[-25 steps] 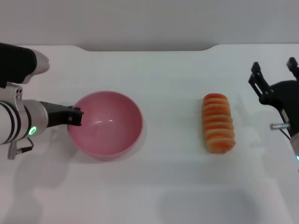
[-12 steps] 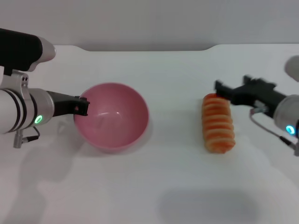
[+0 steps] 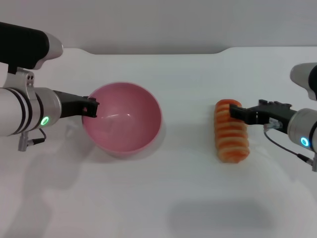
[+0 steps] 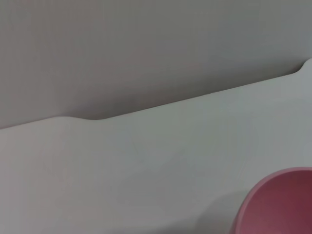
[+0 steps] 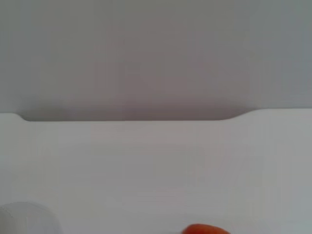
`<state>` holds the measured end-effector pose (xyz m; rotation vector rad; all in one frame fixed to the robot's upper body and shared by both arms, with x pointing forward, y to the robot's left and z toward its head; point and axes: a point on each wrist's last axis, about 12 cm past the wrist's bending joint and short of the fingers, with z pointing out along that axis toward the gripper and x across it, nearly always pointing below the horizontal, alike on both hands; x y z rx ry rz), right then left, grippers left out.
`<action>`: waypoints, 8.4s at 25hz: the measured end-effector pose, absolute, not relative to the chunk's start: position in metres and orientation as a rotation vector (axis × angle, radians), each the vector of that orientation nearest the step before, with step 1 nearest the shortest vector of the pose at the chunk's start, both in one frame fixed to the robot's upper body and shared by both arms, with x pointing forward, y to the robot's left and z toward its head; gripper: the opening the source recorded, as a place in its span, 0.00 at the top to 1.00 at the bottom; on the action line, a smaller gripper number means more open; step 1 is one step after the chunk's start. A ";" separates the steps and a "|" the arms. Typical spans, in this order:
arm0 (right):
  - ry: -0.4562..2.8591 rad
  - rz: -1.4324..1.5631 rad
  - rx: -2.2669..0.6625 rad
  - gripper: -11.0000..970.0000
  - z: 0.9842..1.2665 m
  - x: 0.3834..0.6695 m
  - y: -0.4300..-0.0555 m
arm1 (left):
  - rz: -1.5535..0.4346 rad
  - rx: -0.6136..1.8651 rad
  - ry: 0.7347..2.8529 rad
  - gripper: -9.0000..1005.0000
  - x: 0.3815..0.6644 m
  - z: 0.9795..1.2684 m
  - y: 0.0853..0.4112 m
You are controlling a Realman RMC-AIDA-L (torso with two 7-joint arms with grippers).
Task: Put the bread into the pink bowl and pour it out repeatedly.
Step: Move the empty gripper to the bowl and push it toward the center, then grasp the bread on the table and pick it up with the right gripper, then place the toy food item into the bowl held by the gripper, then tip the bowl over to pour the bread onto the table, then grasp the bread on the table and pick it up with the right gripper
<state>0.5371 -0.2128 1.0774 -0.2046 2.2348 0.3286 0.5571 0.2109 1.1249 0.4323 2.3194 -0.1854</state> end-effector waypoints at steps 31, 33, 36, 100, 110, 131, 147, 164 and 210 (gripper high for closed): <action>2.371 0.303 -0.287 0.30 1.056 0.563 -0.194 | -0.178 0.454 2.294 0.94 0.564 1.132 0.208; 2.381 0.293 -0.304 0.30 1.056 0.563 -0.194 | -0.177 0.452 2.293 0.94 0.564 1.133 0.208; 2.379 0.281 -0.324 0.33 1.056 0.563 -0.195 | -0.175 0.457 2.289 0.94 0.566 1.134 0.207; 1.650 0.019 -0.435 0.22 1.172 0.544 -0.204 | -0.178 0.649 2.163 0.94 0.577 1.142 0.187; 1.734 -0.041 -0.272 0.22 1.110 0.512 -0.265 | 0.160 0.965 2.047 0.94 0.576 1.150 0.177; 1.766 0.014 -0.264 0.22 1.093 0.508 -0.261 | 0.544 1.319 1.699 0.94 0.542 1.177 0.104; 2.037 0.165 -0.314 0.22 1.103 0.519 -0.196 | 0.313 0.680 2.195 0.95 0.572 1.203 0.166; 2.361 0.127 -0.435 0.22 1.155 0.499 -0.157 | 0.263 0.621 2.402 0.95 0.567 1.181 0.188; 2.696 -0.129 -0.480 0.22 1.152 0.432 -0.144 | 0.115 0.688 2.489 0.95 0.613 1.161 0.197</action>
